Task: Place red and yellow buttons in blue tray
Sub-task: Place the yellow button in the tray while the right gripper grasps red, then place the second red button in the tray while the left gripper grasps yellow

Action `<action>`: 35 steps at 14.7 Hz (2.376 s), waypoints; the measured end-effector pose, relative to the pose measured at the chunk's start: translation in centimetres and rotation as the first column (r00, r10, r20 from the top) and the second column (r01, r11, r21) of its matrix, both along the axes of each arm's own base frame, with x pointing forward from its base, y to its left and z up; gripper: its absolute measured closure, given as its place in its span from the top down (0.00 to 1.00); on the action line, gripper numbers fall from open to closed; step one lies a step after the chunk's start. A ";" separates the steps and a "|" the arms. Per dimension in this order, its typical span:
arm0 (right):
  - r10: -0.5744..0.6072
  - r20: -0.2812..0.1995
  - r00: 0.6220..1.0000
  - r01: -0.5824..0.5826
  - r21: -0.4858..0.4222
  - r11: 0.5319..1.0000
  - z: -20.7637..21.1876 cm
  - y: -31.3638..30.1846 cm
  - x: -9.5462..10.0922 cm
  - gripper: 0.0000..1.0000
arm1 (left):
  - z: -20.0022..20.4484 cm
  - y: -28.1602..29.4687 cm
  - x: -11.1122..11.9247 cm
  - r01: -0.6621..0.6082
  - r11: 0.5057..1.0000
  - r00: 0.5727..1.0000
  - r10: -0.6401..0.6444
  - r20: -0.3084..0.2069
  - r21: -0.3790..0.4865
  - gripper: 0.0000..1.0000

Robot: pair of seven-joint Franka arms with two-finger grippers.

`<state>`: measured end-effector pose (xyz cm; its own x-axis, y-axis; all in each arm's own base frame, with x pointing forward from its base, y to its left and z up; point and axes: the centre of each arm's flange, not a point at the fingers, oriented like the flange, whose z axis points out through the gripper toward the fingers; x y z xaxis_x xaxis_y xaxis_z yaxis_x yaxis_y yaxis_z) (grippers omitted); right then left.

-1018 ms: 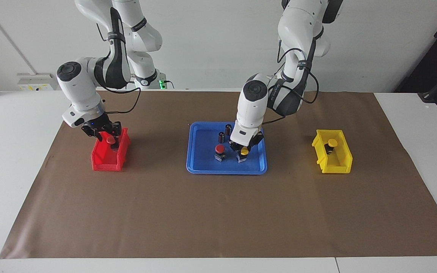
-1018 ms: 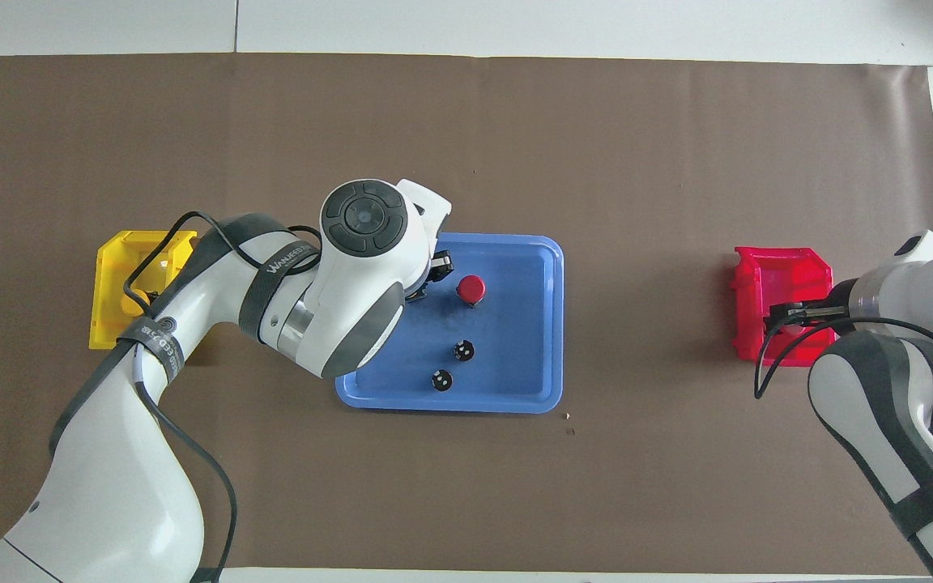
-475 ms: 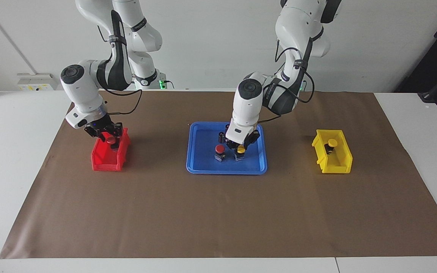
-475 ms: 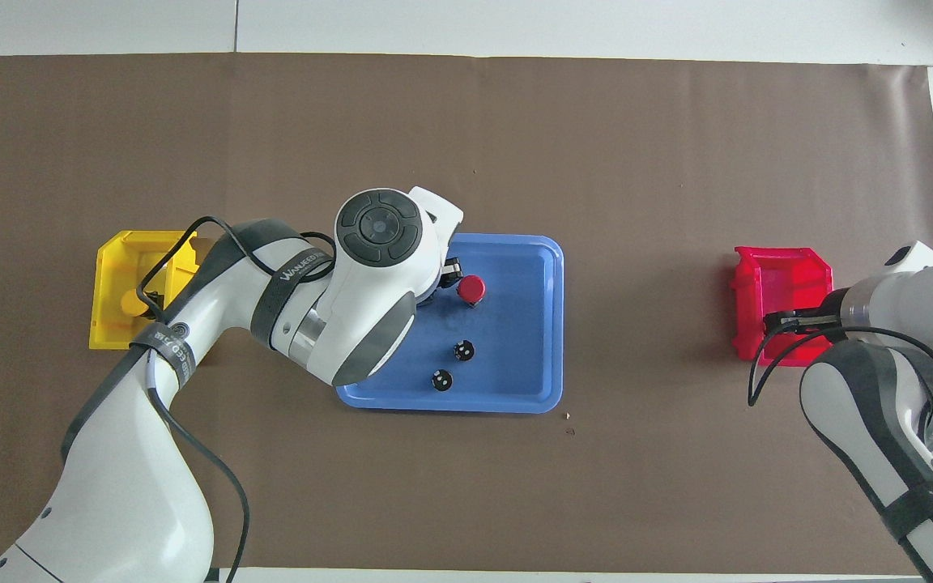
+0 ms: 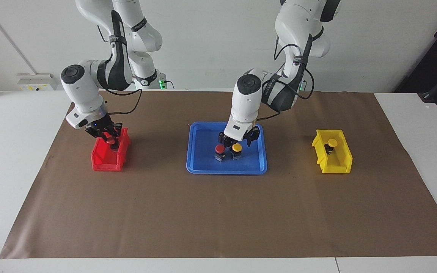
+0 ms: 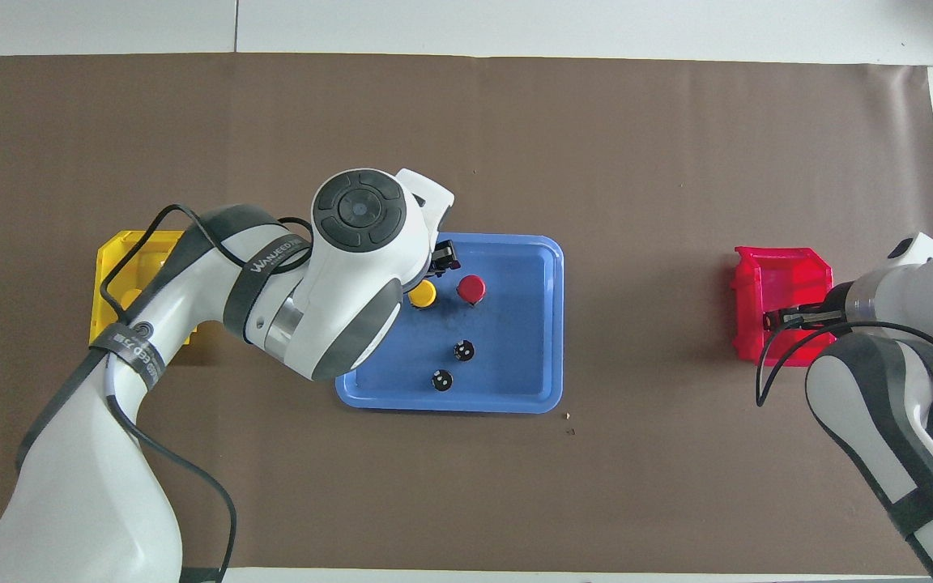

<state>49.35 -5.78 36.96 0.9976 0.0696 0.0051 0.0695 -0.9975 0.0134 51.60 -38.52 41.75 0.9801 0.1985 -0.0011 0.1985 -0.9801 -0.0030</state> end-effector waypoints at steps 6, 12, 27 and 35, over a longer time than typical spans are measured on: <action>0.028 -0.009 1.000 -0.029 -0.003 1.000 11.7 7.2 5.0 0.41 | 12.5 17.8 7.2 -0.132 0.990 0.986 0.135 0.098 -0.045 1.00; -0.150 0.068 0.986 0.146 0.069 0.987 9.6 28.0 7.5 0.41 | 8.1 35.5 6.3 0.233 0.972 0.972 -0.233 0.016 0.005 0.99; -0.177 0.027 0.984 0.175 0.054 0.983 -1.0 35.0 5.7 0.43 | -4.4 38.5 0.6 0.304 0.953 0.953 -0.304 -0.007 0.000 0.63; -0.248 0.060 0.967 0.245 0.045 0.968 6.8 28.6 10.0 1.00 | -5.5 38.3 0.7 0.317 0.949 0.948 -0.317 -0.017 -0.004 0.63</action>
